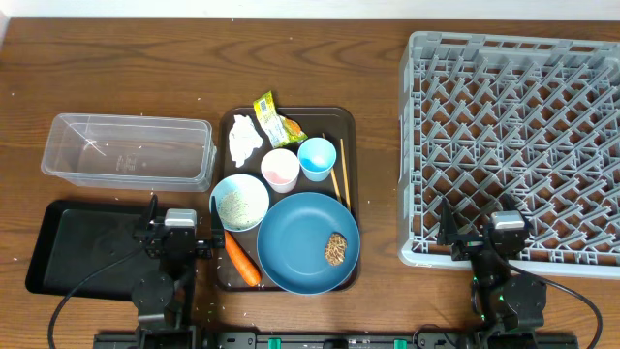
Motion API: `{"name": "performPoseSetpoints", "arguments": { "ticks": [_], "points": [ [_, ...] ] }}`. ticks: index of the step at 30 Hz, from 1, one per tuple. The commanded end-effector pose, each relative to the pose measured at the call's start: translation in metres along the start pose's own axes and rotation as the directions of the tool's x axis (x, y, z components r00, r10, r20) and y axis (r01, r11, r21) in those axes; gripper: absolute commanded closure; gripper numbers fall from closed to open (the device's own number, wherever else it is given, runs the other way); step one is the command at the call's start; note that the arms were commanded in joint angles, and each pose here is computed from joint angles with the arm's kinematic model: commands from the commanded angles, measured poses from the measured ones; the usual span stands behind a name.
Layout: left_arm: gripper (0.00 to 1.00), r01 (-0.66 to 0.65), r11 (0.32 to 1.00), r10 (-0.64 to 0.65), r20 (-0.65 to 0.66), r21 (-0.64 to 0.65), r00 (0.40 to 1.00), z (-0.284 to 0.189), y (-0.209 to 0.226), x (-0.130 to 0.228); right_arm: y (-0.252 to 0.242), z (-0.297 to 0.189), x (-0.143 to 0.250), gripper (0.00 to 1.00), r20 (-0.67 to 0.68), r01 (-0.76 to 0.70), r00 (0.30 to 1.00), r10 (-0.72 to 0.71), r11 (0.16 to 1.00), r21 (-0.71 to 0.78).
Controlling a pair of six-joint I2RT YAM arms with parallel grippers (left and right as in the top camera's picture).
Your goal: Sort waste into correct bins and load items into the dishwasher rack
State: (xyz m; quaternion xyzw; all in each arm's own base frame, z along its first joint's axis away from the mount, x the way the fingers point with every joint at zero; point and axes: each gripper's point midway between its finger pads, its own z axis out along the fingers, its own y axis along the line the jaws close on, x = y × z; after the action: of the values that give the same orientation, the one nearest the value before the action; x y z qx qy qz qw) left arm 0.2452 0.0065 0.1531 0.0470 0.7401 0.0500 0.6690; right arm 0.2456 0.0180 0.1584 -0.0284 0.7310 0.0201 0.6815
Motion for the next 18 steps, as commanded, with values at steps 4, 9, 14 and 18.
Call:
{"name": "performPoseSetpoints", "arguments": {
  "ticks": [4,9,14,18],
  "points": [
    [0.02,0.008,1.0,-0.007,-0.049,0.029,0.999,0.001,-0.006,0.015,-0.003,0.0,0.002,0.01,-0.006,0.004,1.0,-0.004,1.0,0.009],
    [0.02,0.008,1.0,-0.006,-0.049,0.029,0.999,0.001,-0.006,0.015,-0.003,0.0,-0.003,0.01,0.014,0.003,1.0,-0.003,1.0,0.01],
    [0.02,0.008,1.0,-0.007,-0.049,0.029,0.999,0.001,-0.006,0.015,0.001,0.0,-0.012,0.01,0.05,0.004,0.999,-0.003,1.0,-0.009],
    [0.02,0.008,1.0,-0.007,-0.049,0.029,0.999,0.001,-0.006,0.015,0.001,0.0,-0.01,0.01,0.045,0.004,0.999,-0.003,1.0,-0.009]
  ]
}}
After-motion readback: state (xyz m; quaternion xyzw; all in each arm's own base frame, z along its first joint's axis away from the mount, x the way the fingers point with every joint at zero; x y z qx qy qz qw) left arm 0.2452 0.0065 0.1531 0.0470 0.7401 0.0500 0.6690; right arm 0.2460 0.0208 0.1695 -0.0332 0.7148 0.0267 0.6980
